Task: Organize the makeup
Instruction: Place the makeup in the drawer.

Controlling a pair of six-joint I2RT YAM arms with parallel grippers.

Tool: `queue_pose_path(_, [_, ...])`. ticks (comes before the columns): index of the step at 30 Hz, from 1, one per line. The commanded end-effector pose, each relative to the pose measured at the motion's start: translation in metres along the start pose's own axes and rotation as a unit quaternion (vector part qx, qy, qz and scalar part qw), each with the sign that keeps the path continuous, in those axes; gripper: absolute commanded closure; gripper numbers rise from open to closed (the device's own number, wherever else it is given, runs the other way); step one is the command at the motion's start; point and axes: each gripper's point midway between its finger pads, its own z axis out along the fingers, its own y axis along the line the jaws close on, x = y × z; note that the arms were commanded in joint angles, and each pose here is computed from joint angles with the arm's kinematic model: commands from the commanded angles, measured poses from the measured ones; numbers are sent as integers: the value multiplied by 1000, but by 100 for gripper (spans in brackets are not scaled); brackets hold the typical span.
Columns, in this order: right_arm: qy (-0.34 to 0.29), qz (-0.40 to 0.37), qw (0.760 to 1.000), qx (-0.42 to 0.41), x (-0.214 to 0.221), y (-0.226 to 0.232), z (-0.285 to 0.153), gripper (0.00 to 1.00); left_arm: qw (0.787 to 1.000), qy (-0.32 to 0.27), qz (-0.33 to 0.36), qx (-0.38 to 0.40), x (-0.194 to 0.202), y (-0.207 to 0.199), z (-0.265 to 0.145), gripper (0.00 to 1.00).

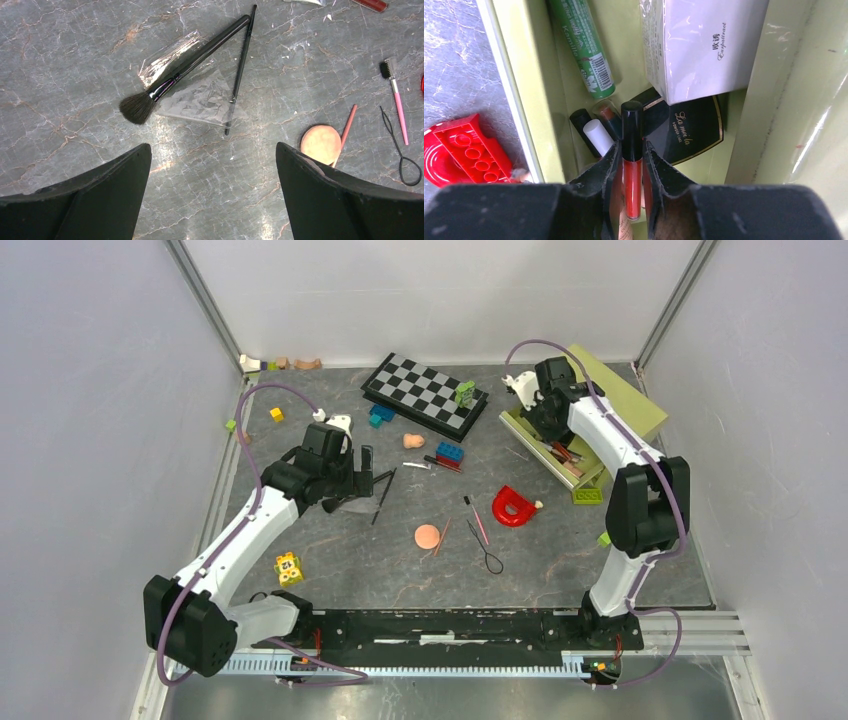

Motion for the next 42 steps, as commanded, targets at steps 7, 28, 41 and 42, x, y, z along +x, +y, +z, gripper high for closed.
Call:
queue_pose_path(7, [32, 9, 999, 33, 11, -8, 9, 68, 999, -22, 20, 11, -11, -2, -2, 0])
queue_pose_path(28, [-15, 36, 998, 51, -12, -21, -21, 54, 999, -19, 22, 15, -10, -3, -1, 0])
queue_pose_path(41, [-118, 68, 989, 65, -48, -35, -85, 52, 999, -23, 22, 15, -11, -3, -2, 0])
queue_pose_path(42, [-125, 74, 987, 66, -51, -35, -90, 52, 999, -24, 22, 15, -11, -3, -2, 0])
